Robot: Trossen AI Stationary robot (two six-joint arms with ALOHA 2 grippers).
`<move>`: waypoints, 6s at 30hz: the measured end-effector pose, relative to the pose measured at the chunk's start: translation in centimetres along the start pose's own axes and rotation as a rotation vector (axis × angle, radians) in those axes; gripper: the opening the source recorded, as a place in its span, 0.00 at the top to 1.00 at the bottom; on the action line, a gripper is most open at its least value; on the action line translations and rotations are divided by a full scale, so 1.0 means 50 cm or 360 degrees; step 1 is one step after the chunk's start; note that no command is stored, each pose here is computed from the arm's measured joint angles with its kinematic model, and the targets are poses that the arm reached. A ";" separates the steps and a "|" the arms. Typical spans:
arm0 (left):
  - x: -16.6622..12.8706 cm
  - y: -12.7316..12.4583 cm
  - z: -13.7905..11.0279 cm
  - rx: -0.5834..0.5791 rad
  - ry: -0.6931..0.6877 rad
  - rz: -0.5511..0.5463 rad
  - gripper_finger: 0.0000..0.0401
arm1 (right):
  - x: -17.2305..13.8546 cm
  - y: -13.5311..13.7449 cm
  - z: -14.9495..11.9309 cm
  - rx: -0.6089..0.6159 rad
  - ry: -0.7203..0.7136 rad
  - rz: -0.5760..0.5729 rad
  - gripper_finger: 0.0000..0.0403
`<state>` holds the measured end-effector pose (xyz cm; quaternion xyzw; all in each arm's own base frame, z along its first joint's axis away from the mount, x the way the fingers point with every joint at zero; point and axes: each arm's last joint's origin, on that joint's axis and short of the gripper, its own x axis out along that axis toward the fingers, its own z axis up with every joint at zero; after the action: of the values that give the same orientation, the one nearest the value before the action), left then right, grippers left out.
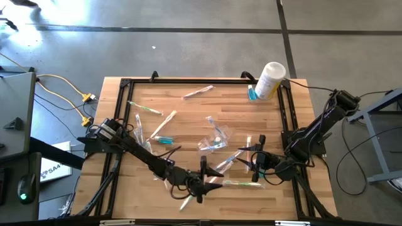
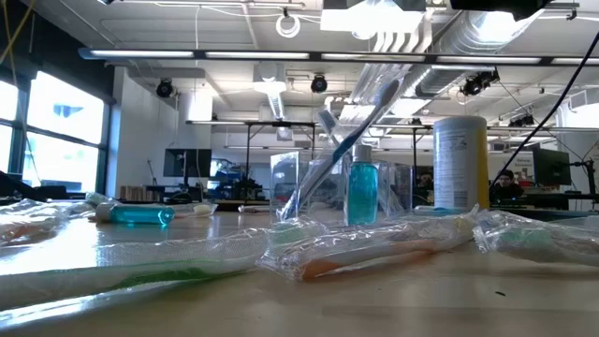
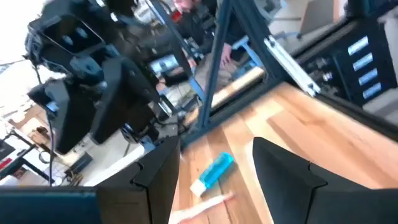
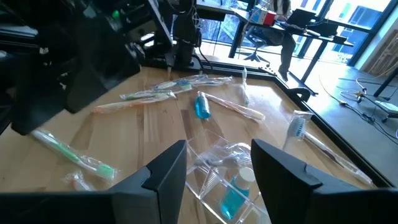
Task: Pick & Place toothbrushing station
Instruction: Put the blue mouthwash into the transparent organizer
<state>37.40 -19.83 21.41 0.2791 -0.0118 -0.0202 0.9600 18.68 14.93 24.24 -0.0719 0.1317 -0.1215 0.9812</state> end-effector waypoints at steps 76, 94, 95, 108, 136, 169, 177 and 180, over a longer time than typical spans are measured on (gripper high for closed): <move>-0.173 0.195 0.027 -0.1058 0.1835 0.0625 0.51 | 0.000 0.000 -0.009 -0.0028 0.0058 0.0049 0.58; -0.181 0.276 -0.144 -0.0836 0.2471 -0.0027 0.51 | 0.000 0.002 -0.010 -0.0029 0.0070 0.0089 0.58; -0.183 0.279 -0.153 -0.0802 0.2486 -0.0058 0.51 | 0.000 0.002 -0.010 -0.0030 0.0070 0.0089 0.58; -0.213 0.250 -0.232 -0.0692 0.2542 -0.0311 0.51 | -0.001 0.003 -0.011 -0.0031 0.0084 0.0120 0.58; -0.224 0.242 -0.292 -0.0756 0.2452 -0.0158 0.51 | 0.000 0.004 -0.012 -0.0034 0.0096 0.0154 0.58; -0.191 0.188 -0.045 -0.0637 0.1818 -0.0069 0.87 | -0.001 0.001 -0.020 0.0007 0.0152 0.0150 0.58; -0.202 0.139 0.135 -0.0476 0.0941 0.0288 0.87 | -0.001 0.004 -0.020 0.0033 0.0169 0.0219 0.58; -0.179 0.131 0.182 -0.0569 0.0615 0.0334 0.87 | -0.001 0.005 -0.016 0.0042 0.0147 0.0225 0.58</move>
<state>28.38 -18.78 32.51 0.1012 0.1462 0.1311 0.9753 18.45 15.12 23.43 -0.0438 0.1799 -0.0566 0.9811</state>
